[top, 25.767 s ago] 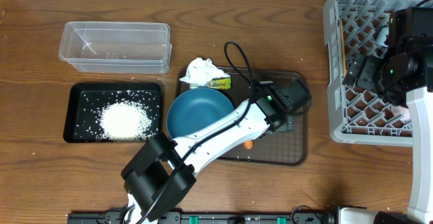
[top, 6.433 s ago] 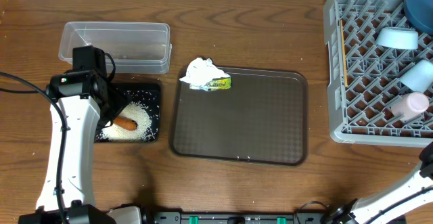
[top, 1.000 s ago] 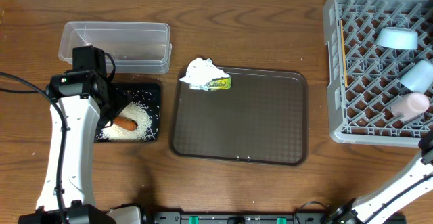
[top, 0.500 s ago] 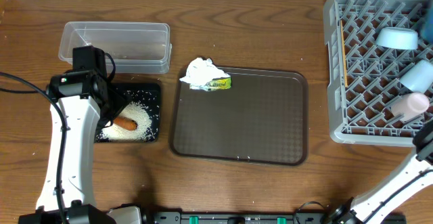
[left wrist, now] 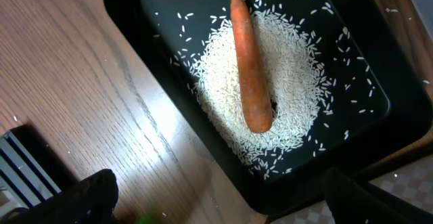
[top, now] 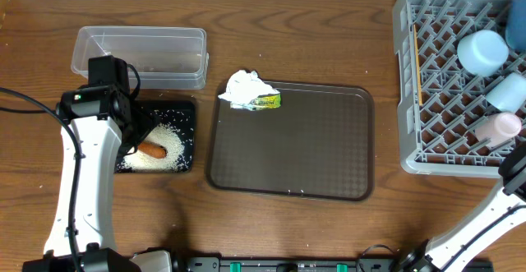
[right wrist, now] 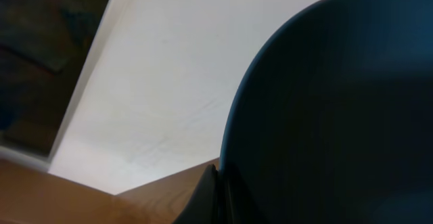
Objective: Sort waste into correct bins and load items into the dishwasher rack
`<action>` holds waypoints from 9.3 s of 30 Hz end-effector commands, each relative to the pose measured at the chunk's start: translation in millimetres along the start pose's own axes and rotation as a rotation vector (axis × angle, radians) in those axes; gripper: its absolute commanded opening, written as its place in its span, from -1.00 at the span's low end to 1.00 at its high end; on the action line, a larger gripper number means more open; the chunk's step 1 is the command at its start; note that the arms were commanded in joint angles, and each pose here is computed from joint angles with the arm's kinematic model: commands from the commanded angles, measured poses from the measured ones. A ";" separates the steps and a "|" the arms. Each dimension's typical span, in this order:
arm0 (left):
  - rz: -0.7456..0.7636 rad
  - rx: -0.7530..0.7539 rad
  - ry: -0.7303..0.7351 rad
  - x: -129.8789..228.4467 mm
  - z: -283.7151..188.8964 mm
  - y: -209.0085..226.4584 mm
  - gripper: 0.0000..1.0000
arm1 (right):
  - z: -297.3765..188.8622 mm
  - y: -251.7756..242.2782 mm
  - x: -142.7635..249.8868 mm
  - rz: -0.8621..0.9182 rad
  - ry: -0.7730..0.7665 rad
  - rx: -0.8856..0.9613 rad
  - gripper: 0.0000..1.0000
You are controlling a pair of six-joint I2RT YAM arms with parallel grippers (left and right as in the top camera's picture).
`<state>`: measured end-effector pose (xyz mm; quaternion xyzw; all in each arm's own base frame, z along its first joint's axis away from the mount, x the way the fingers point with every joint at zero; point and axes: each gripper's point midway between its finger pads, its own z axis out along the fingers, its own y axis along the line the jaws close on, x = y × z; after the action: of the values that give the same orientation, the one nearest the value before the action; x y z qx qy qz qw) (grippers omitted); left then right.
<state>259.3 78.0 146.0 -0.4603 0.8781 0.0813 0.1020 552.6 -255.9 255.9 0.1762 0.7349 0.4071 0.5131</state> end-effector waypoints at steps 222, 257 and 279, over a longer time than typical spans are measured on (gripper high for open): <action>-0.010 -0.008 -0.021 -5.3 -2.9 1.7 0.99 | -63.8 172.9 -26.8 0.311 0.143 -0.276 0.98; -0.010 -0.008 -0.021 -5.3 -2.9 1.7 0.99 | 53.4 120.0 45.1 -0.929 0.071 1.033 0.98; -0.010 -0.008 -0.021 -5.3 -2.9 1.7 0.99 | 94.4 -59.1 105.9 -0.875 0.372 1.025 0.68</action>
<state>259.7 78.1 146.5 -0.4603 0.8780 0.0809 0.1029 603.5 -173.5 137.3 0.0079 0.9110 -0.2170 0.3507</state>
